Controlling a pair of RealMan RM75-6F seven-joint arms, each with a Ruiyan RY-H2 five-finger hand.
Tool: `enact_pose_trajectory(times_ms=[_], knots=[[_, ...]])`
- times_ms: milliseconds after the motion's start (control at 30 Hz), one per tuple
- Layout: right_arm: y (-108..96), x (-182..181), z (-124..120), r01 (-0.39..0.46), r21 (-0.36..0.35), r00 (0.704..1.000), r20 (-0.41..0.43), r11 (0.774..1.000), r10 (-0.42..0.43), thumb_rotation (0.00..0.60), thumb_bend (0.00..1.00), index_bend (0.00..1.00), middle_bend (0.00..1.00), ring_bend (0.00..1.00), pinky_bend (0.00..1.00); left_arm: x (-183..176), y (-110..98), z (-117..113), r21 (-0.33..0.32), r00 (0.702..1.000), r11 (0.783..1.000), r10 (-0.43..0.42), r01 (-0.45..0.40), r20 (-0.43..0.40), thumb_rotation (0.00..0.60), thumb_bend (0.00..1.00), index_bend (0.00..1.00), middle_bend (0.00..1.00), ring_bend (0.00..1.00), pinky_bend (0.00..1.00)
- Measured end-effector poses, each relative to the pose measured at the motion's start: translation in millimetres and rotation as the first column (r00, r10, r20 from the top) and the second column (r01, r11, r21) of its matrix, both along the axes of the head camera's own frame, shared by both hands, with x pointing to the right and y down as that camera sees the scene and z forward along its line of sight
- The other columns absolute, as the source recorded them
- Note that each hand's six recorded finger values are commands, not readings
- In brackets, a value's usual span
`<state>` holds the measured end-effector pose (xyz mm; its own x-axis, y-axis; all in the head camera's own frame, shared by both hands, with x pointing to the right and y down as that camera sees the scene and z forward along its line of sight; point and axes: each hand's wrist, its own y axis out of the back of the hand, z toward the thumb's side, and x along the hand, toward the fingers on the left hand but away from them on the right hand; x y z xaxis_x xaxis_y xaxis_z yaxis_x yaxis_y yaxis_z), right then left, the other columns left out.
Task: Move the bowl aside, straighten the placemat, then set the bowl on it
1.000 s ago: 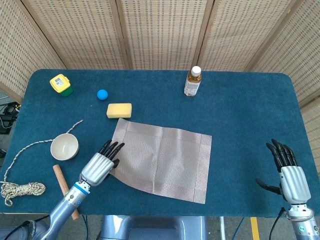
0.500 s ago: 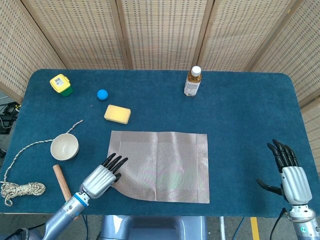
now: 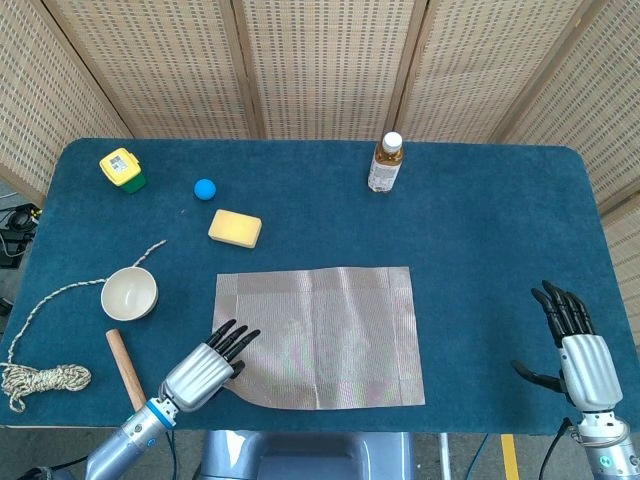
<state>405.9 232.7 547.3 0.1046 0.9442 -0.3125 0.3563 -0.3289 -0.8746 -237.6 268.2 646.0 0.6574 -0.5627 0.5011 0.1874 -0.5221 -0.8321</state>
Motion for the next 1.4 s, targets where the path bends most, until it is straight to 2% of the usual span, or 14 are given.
enact_pose_trajectory(times_ms=[133,333,400,667,833,1100,1400], knots=[[-0.1,0.0,0.0,-0.001,0.0,1.0,-0.001,1.0,0.001,0.6,0.23,0.04,0.0,0.0,0.0,-8.3,-0.7,-2.8,0.013,1.0,1.0,-0.013,0.013,0.008,0.6,0.37,0.36,0.0,0.0,0.0],[0.6,-1.1,0.5,0.004,0.0,1.0,-0.005,1.0,-0.004,0.6,0.23,0.04,0.0,0.0,0.0,-21.7,-3.1,-7.3,0.026,0.999,0.999,-0.044,0.043,0.017,0.6,0.25,0.19,0.0,0.0,0.0],[0.9,-1.2,0.7,0.004,-0.001,1.0,-0.007,1.0,-0.004,0.6,0.23,0.04,0.0,0.0,0.0,-25.3,-3.1,-9.9,0.022,0.998,0.998,-0.059,0.059,0.009,0.6,0.23,0.17,0.0,0.0,0.0],[2.2,-2.9,0.7,0.01,-0.004,1.0,-0.008,1.0,-0.01,0.6,0.23,0.04,0.0,0.0,0.0,-43.5,-3.0,-32.5,0.023,0.987,0.989,-0.145,0.147,-0.063,0.6,0.23,0.16,0.0,0.0,0.0],[3.7,-5.1,0.9,0.018,-0.007,1.0,-0.007,1.0,-0.018,0.6,0.23,0.04,0.0,0.0,0.0,-64.9,-7.8,-43.8,0.033,0.974,0.976,-0.213,0.216,-0.076,0.6,0.23,0.16,0.0,0.0,0.0],[6.2,-8.9,2.0,0.032,-0.014,0.999,-0.01,0.999,-0.032,0.6,0.23,0.04,0.0,0.0,0.0,-117.8,-28.4,-52.0,0.073,0.932,0.929,-0.36,0.362,-0.04,0.6,0.23,0.25,0.0,0.0,0.0],[8.3,-11.7,4.0,0.042,-0.023,0.999,-0.015,0.999,-0.042,0.6,0.23,0.04,0.0,0.0,0.0,-178.6,-43.1,-41.0,0.151,0.881,0.876,-0.47,0.457,0.059,0.6,0.23,0.39,0.0,0.0,0.0]])
